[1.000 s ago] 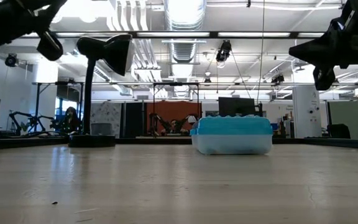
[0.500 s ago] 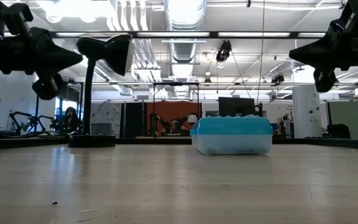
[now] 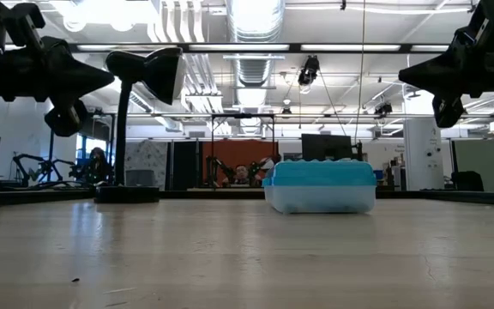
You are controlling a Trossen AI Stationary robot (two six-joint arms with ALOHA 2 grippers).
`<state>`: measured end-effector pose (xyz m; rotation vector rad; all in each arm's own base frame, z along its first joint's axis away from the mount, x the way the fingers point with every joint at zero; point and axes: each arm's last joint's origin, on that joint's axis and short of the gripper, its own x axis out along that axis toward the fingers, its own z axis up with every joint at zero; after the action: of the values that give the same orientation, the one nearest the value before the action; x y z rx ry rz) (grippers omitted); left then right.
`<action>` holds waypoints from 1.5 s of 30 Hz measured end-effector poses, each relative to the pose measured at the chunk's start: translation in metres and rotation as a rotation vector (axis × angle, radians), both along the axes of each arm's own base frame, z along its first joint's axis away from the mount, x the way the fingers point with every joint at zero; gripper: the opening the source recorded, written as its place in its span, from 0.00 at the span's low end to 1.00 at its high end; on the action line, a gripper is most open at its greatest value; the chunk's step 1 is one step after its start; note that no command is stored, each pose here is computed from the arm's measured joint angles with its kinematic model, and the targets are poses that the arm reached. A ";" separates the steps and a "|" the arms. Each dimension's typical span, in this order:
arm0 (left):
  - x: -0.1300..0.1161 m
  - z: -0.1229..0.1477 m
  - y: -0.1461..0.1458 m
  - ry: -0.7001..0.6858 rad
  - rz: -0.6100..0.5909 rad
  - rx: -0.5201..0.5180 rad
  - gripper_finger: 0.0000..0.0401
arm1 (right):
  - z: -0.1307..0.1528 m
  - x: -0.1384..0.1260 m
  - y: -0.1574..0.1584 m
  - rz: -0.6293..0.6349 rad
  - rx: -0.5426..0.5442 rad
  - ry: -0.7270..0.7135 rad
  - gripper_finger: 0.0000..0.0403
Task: Pick & place school supplies into a supply box
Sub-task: Return to Home Position
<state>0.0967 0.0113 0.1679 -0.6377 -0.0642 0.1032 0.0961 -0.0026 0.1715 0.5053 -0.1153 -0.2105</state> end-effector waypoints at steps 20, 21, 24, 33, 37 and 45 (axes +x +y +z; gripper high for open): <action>0.002 -0.002 0.001 0.030 0.006 -0.003 0.00 | -0.002 0.002 0.000 -0.001 -0.002 0.027 0.03; 0.002 -0.002 0.001 0.030 0.006 -0.003 0.00 | -0.002 0.002 0.000 -0.001 -0.002 0.027 0.03; 0.002 -0.002 0.001 0.029 0.005 -0.003 0.00 | -0.002 0.002 0.000 -0.001 -0.002 0.027 0.03; 0.002 -0.001 0.001 0.028 0.005 -0.003 0.00 | -0.002 0.002 0.000 -0.001 -0.002 0.027 0.03; 0.002 -0.001 0.001 0.028 0.005 -0.003 0.00 | -0.002 0.002 0.000 -0.001 -0.002 0.027 0.03; 0.002 -0.001 0.001 0.027 0.005 -0.003 0.00 | -0.002 0.002 0.000 -0.001 -0.002 0.027 0.03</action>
<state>0.0986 0.0119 0.1666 -0.6391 -0.0393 0.1167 0.0979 -0.0025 0.1695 0.5006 -0.0889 -0.2180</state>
